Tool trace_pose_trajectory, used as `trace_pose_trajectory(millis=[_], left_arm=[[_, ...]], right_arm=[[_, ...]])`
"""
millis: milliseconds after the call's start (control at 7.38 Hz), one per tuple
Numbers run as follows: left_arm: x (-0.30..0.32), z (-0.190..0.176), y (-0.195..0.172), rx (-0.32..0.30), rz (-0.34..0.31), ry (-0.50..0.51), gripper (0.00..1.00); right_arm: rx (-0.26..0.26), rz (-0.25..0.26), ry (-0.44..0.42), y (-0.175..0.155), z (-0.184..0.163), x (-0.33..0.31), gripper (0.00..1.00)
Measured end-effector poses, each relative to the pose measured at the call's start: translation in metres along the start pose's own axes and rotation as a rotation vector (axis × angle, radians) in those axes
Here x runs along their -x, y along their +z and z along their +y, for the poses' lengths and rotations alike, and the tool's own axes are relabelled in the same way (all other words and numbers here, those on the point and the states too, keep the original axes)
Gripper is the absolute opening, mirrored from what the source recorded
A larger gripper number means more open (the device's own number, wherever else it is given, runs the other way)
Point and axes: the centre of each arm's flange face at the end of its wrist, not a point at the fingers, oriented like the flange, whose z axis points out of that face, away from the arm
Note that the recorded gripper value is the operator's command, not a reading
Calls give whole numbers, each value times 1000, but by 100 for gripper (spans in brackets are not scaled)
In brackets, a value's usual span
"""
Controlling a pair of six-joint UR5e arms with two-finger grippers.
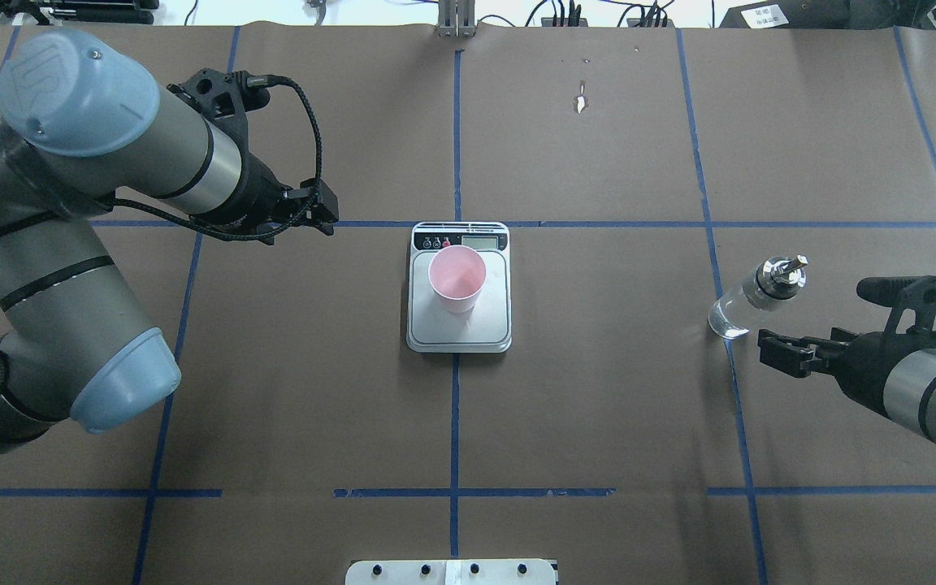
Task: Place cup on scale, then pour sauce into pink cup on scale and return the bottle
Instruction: 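Close the right gripper around the glass sauce bottle and lift it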
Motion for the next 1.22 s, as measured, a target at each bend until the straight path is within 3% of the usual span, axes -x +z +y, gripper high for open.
trace_pose_trajectory(millis=[407, 678, 1220], left_arm=[[2, -3, 1, -4, -5, -4, 77], [3, -6, -1, -9, -6, -7, 78], [4, -6, 0, -10, -9, -8, 79]], right_arm=[[-97, 9, 16, 31, 26, 4, 98], [-139, -2, 29, 46, 35, -2, 98], [-218, 24, 19, 77, 44, 3, 99]])
